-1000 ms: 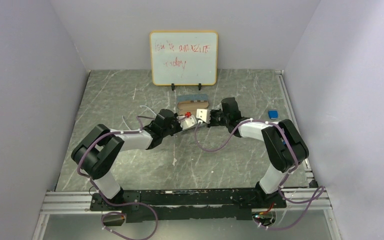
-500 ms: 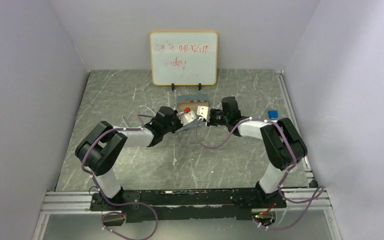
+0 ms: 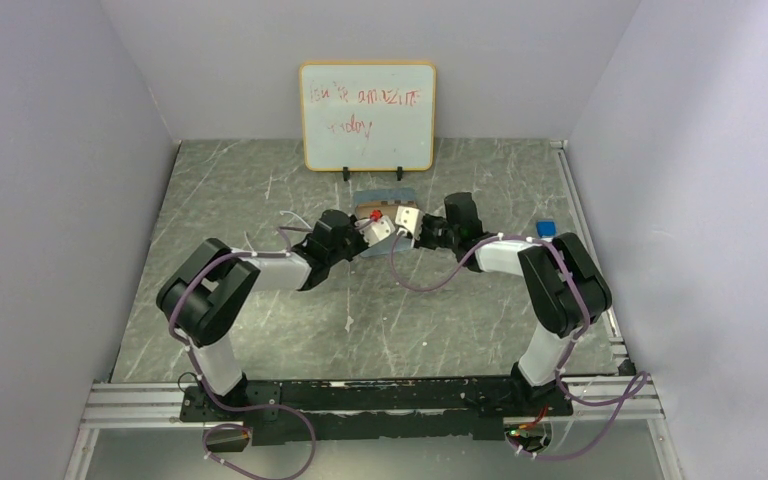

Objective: Organize the sunglasses
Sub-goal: Place the glasses cleaning cloth in the sunglasses case.

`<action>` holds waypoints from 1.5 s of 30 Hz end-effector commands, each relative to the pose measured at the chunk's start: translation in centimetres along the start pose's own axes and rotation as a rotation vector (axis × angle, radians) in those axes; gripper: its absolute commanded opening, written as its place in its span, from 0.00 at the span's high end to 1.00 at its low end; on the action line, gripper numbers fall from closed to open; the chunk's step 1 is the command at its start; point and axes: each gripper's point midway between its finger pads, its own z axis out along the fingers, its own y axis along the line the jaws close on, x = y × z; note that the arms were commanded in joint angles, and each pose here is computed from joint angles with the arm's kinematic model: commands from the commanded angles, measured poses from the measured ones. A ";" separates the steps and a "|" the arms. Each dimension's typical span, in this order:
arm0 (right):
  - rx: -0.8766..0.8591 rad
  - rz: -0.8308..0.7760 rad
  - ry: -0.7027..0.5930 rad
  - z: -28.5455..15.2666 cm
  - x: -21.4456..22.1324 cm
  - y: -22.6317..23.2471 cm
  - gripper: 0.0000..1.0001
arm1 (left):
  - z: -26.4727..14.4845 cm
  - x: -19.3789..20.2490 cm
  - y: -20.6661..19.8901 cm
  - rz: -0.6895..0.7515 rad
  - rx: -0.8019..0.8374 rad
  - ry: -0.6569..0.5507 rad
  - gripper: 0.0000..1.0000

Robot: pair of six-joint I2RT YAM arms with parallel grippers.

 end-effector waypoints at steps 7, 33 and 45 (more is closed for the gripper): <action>0.085 0.006 -0.027 0.2 -0.7 -3.1 1.00 | 1.1 -1.5 1.9 -0.020 -0.081 -0.037 0.95; 0.116 0.031 -0.006 1.4 0.6 -4.1 1.00 | 2.9 -0.6 3.1 -0.022 -0.148 0.011 0.95; 0.125 0.035 0.013 1.8 1.4 -4.3 1.00 | 3.9 -0.3 3.5 -0.020 -0.165 0.031 0.95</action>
